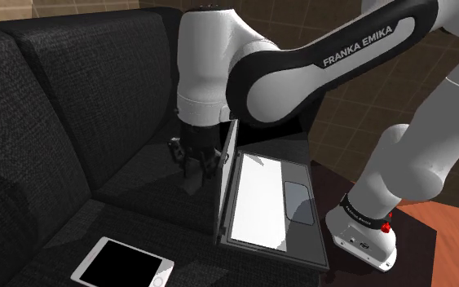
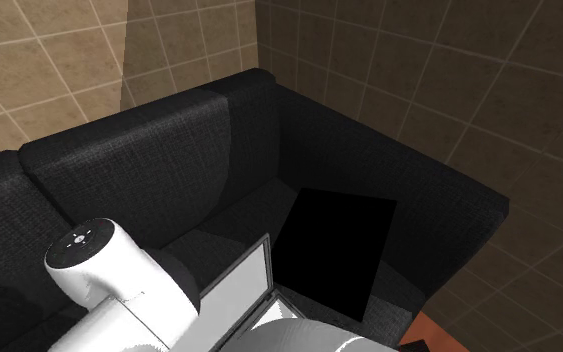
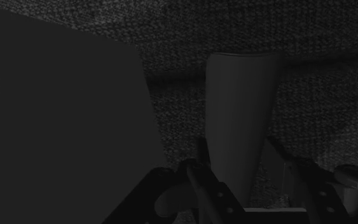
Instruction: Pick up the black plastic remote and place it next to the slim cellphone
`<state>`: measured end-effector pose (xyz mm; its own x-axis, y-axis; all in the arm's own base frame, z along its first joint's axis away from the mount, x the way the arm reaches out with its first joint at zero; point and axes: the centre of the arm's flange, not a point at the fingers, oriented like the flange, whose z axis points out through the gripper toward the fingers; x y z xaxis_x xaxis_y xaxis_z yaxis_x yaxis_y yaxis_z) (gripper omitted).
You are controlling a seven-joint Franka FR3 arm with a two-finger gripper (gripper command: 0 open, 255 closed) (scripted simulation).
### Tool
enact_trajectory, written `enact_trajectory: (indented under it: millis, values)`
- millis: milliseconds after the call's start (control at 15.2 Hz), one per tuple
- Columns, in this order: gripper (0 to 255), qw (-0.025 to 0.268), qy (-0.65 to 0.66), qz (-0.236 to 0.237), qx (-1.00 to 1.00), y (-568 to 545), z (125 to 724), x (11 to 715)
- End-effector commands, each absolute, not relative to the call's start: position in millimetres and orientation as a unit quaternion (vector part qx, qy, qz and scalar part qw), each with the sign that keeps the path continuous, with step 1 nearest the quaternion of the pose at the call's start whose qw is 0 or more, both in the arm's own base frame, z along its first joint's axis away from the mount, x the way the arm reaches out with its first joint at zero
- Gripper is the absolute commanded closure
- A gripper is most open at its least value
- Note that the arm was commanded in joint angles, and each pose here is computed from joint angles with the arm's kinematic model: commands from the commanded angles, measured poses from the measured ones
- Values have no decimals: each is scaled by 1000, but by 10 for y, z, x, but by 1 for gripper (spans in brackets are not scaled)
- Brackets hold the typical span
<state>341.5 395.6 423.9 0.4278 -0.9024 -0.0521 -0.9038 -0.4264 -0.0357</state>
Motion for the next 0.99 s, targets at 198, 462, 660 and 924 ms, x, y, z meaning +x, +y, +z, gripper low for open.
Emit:
enact_trajectory:
  millis: [198, 462, 660, 924]
  values:
    - [255, 29, 535, 12, -844, 4386, 4240, 2890]
    - [255, 29, 535, 12, -844, 4724, 4253, 2485]
    - [255, 29, 535, 12, -844, 4977, 4262, 2181]
    - [255, 29, 535, 12, -844, 5103, 4109, 2030]
